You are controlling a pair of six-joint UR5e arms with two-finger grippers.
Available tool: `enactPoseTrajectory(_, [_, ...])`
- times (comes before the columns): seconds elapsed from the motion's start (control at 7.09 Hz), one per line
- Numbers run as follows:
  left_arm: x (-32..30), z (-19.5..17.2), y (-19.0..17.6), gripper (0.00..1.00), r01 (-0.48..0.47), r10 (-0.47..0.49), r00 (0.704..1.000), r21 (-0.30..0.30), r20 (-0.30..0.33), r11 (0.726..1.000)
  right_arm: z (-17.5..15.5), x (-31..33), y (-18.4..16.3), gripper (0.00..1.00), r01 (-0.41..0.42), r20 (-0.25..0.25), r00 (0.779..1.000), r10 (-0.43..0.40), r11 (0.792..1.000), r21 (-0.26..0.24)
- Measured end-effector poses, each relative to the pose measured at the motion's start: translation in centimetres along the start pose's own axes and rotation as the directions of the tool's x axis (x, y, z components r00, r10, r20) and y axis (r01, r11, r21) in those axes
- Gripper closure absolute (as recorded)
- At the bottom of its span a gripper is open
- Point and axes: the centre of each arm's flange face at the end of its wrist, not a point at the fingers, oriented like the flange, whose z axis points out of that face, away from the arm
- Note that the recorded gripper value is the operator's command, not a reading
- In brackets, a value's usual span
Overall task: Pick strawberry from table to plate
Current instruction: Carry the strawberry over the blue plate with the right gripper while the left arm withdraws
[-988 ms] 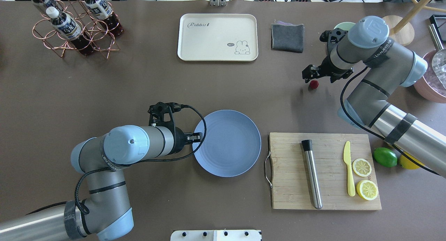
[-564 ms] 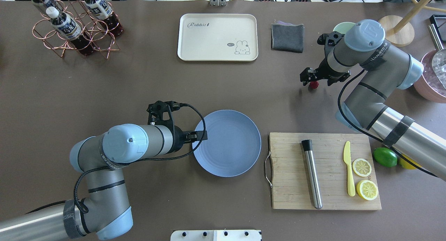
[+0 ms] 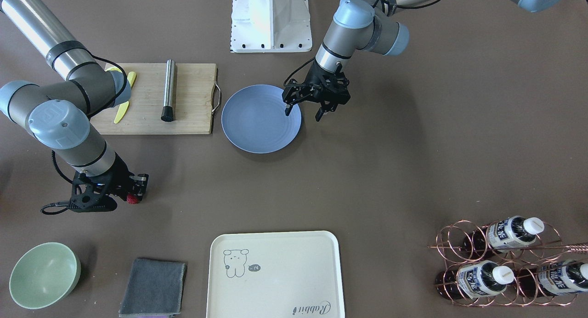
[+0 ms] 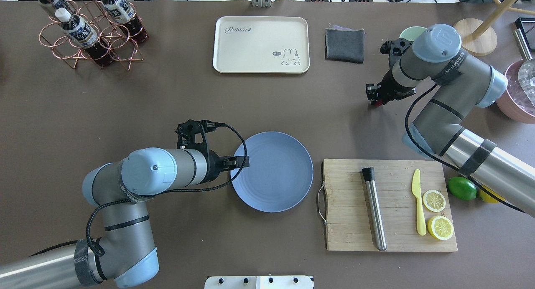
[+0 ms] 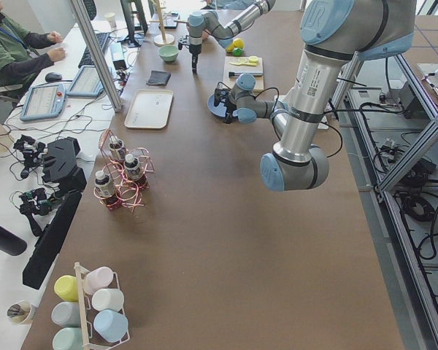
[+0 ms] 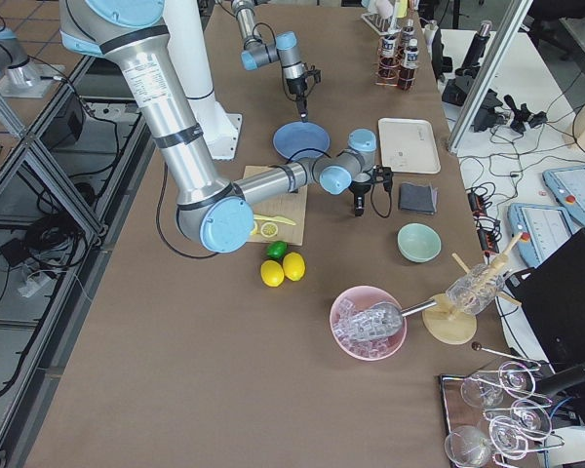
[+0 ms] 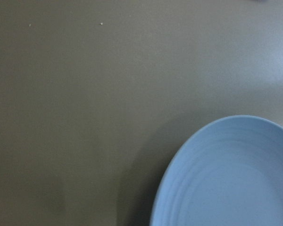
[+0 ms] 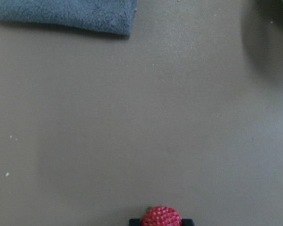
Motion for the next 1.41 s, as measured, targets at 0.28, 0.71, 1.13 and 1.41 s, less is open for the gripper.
enactPoseTrajectory(0.28, [0.2,-2.3,-3.1,0.02,0.005,-0.004,1.0,0.025,-0.021,1.0,-2.6,-0.5,-1.6,1.0,-0.005,0.037,0.999,0.004,1.0,0.023])
enactPoseTrajectory(0.71, [-3.3,-4.6,-9.0,0.02,-0.263,0.258,0.963,0.075,0.077,0.962,-6.7,-2.8,-1.5,1.0,-0.006,0.108,0.994,0.001,0.999,0.04])
enactPoseTrajectory(1.13, [-6.3,-7.6,-13.0,0.02,-0.375,0.361,0.924,0.117,0.128,0.919,-7.7,-10.0,3.9,1.0,-0.017,0.088,0.996,0.012,0.998,0.059])
enactPoseTrajectory(1.41, [-11.1,-9.5,-15.2,0.02,-0.387,0.377,0.915,0.047,0.142,0.921,-8.3,-17.3,8.4,1.0,-0.037,0.076,0.997,0.031,0.997,0.068])
